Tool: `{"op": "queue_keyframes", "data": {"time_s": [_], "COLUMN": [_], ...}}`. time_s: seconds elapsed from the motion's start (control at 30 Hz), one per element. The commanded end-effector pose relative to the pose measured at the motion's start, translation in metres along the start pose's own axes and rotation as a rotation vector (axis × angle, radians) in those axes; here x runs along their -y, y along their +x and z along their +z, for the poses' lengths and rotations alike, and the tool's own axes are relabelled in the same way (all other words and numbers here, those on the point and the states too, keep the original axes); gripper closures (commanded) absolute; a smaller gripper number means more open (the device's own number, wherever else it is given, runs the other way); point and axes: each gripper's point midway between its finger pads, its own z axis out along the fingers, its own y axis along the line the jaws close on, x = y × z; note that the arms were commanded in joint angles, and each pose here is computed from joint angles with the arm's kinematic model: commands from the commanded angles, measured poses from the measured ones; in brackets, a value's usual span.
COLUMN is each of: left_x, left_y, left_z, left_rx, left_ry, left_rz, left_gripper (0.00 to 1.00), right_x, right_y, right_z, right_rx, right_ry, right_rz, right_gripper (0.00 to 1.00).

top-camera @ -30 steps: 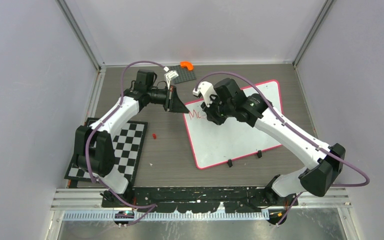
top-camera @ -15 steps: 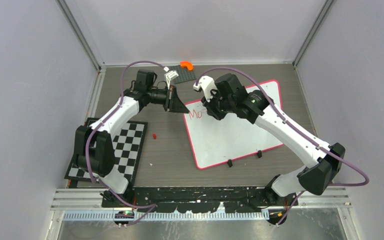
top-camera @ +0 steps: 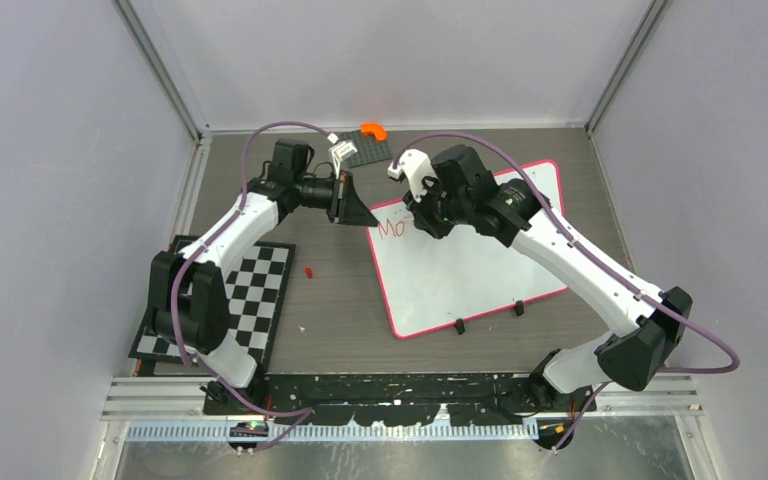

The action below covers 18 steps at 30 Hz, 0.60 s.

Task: Write a sentence on the whiteboard

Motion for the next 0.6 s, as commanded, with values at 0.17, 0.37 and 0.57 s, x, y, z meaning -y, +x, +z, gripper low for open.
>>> {"op": "queue_keyframes", "data": {"time_s": [0.17,0.37,0.57], "left_x": [0.005,0.004,0.004], "left_y": [0.001,0.001,0.001], "left_z": [0.002,0.002,0.003], "left_rx": [-0.013,-0.014,-0.015], "left_ry": [-0.005,-0.006,-0.004], "left_rz": [0.008,0.007,0.005], "left_gripper": [1.00,1.00,1.00], "right_x": [0.008,0.013,0.010], "right_y": [-0.007,0.004,0.018], "right_z": [-0.011,-0.004,-0.007], "right_rx": [0.038,0.005,-0.015], "right_ry": [0.037,0.066,0.065], "right_rz": [0.005,-0.003,0.000], "right_gripper": [1.00,1.00,1.00]}}
